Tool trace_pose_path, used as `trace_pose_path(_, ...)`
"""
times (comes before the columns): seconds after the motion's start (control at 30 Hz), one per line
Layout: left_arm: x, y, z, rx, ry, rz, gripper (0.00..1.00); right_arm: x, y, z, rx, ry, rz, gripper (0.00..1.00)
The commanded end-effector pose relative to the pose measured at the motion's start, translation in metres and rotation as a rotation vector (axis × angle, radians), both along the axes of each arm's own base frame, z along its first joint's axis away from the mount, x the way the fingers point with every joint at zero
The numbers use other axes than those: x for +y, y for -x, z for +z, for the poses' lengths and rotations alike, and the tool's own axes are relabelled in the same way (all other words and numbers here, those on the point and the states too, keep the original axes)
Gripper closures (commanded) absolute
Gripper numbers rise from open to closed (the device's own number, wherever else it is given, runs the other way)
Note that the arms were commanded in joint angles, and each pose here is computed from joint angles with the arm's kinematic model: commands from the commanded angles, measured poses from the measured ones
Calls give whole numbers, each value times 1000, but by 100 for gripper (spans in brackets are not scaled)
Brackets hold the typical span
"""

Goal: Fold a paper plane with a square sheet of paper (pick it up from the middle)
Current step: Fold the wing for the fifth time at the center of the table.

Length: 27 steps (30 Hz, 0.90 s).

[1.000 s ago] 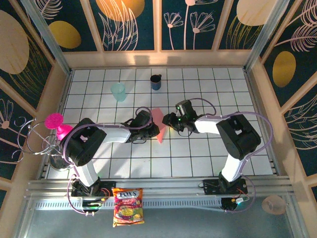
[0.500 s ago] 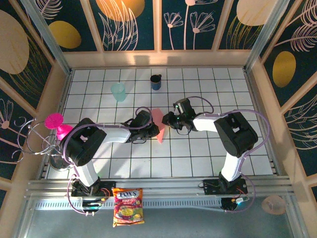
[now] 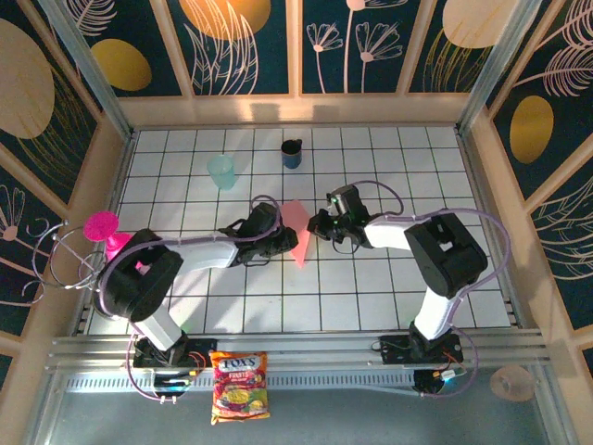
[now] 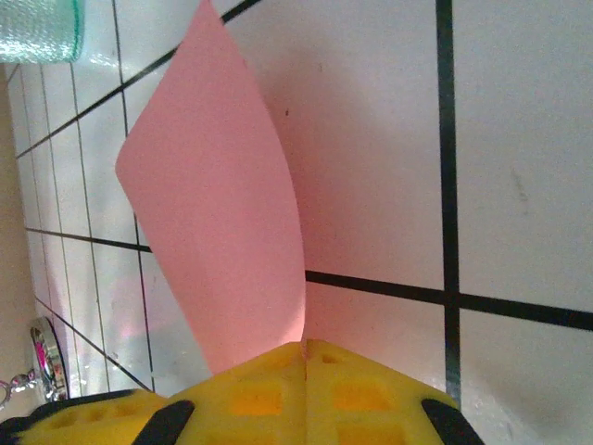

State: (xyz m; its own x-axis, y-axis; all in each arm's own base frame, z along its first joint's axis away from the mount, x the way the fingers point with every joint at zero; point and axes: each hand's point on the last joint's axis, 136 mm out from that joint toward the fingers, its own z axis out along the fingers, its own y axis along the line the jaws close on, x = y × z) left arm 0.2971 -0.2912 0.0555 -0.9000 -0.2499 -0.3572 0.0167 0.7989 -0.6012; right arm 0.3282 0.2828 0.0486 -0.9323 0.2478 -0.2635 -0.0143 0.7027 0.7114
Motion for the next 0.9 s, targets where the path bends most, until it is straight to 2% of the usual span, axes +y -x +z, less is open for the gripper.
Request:
trace_pose_path(0.0,-3,-14,39,-158,1,-48,65,-12,-12,28,-79,-30,-107,99)
trace_pose_path(0.27,-21,-14,80,-390,83,-187,60,-44,-7,38,-28,-59,-355,100)
trace_pose_path(0.43,-30,-14,86,-495,65,-261,56,-56,-2,44,8,-109,-459,100)
trace_pose_path(0.67,-46,-8,81,-609,2,-386,52,-63,10,39,75,-127,-535,100)
trace_pose_path(0.87,-57,0,68,-679,-61,-493,50,-54,14,38,117,-145,-513,100)
